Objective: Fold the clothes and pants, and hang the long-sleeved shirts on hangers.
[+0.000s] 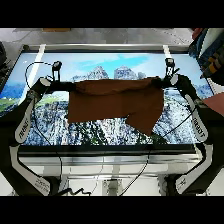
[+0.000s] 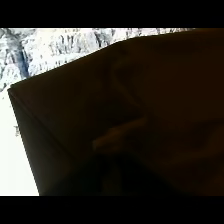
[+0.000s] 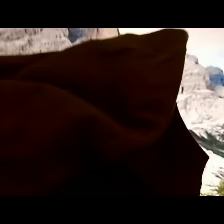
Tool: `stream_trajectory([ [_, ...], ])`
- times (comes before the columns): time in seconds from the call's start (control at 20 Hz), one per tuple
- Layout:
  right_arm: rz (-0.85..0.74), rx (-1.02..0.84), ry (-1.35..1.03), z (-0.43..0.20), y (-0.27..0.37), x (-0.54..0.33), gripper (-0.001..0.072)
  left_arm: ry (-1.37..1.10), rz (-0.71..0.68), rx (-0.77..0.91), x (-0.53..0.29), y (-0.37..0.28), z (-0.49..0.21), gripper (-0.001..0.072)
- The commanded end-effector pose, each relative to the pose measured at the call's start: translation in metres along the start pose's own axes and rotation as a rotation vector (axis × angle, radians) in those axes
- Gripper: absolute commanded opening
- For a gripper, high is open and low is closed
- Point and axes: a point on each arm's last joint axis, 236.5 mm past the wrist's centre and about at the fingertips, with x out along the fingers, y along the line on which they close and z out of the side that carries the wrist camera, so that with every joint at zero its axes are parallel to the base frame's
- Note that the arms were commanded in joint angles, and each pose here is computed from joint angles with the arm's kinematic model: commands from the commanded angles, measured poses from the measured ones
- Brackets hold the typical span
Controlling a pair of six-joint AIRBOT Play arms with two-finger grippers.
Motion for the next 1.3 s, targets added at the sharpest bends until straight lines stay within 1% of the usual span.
stream_trajectory([
  [0.0, -0.003, -0.019, 0.097, -0.02, -0.001, -0.003, 0.0462, 0.007, -0.012, -0.005, -0.004, -0.004, 0.001, 0.0624],
  [0.05, -0.002, -0.024, 0.088, -0.014, 0.0, -0.009, 0.0589, -0.008, -0.01, -0.004, -0.011, -0.005, 0.008, 0.07],
  [0.2, -0.032, -0.046, 0.036, 0.019, -0.01, -0.048, 0.0577, -0.084, 0.021, 0.032, -0.053, -0.003, 0.042, 0.07],
  [0.25, -0.052, -0.049, 0.032, 0.026, -0.019, -0.066, 0.0525, -0.101, 0.041, 0.052, -0.074, 0.001, 0.052, 0.0692],
  [0.3, -0.078, -0.046, 0.041, 0.03, -0.032, -0.088, 0.0417, -0.1, 0.052, 0.053, -0.097, 0.003, 0.057, 0.0638],
  [0.35, -0.099, -0.036, 0.06, 0.028, -0.046, -0.107, 0.0352, -0.078, 0.056, 0.066, -0.118, 0.005, 0.056, 0.0482],
  [0.4, -0.118, -0.018, 0.088, 0.022, -0.06, -0.125, 0.0313, -0.035, 0.065, 0.094, -0.138, 0.007, 0.048, 0.0255],
  [0.45, -0.132, 0.006, 0.129, 0.011, -0.075, -0.143, 0.0301, 0.022, 0.077, 0.118, -0.158, 0.012, 0.036, 0.0007],
  [0.5, -0.14, 0.035, 0.182, -0.004, -0.09, -0.159, 0.024, 0.073, 0.068, 0.106, -0.174, 0.013, 0.024, 0.0014],
  [0.55, -0.124, 0.056, 0.255, -0.023, -0.099, -0.174, 0.018, 0.116, 0.051, 0.056, -0.187, 0.014, 0.012, 0.0014],
  [0.65, -0.029, 0.127, 0.388, -0.063, -0.099, -0.191, 0.0179, 0.206, 0.02, -0.049, -0.202, 0.015, -0.013, 0.0013],
  [0.7, 0.056, 0.16, 0.436, -0.081, -0.09, -0.195, 0.0179, 0.25, 0.002, -0.09, -0.206, 0.015, -0.027, 0.0013],
  [0.85, 0.343, 0.253, 0.45, -0.116, -0.048, -0.196, 0.0184, 0.292, -0.048, -0.209, -0.205, 0.012, -0.071, 0.0014],
  [0.9, 0.399, 0.306, 0.444, -0.129, -0.038, -0.191, 0.0207, 0.272, -0.059, -0.27, -0.2, 0.011, -0.084, 0.0014],
  [0.95, 0.422, 0.357, 0.45, -0.145, -0.032, -0.183, 0.0221, 0.249, -0.066, -0.328, -0.196, 0.011, -0.094, 0.0015],
  [1.0, 0.428, 0.402, 0.47, -0.164, -0.027, -0.173, 0.0365, 0.232, -0.07, -0.383, -0.19, 0.012, -0.105, 0.003],
  [1.05, 0.439, 0.449, 0.504, -0.186, -0.019, -0.162, 0.0473, 0.241, -0.074, -0.416, -0.184, 0.012, -0.117, 0.0136],
  [1.15, 0.448, 0.507, 0.531, -0.221, -0.004, -0.141, 0.0481, 0.264, -0.07, -0.446, -0.175, 0.011, -0.135, 0.0637],
  [1.2, 0.44, 0.524, 0.521, -0.233, 0.0, -0.131, 0.0481, 0.279, -0.077, -0.451, -0.172, 0.009, -0.14, 0.0697],
  [1.25, 0.416, 0.546, 0.505, -0.242, 0.001, -0.119, 0.0481, 0.288, -0.082, -0.454, -0.169, 0.008, -0.142, 0.0697],
])
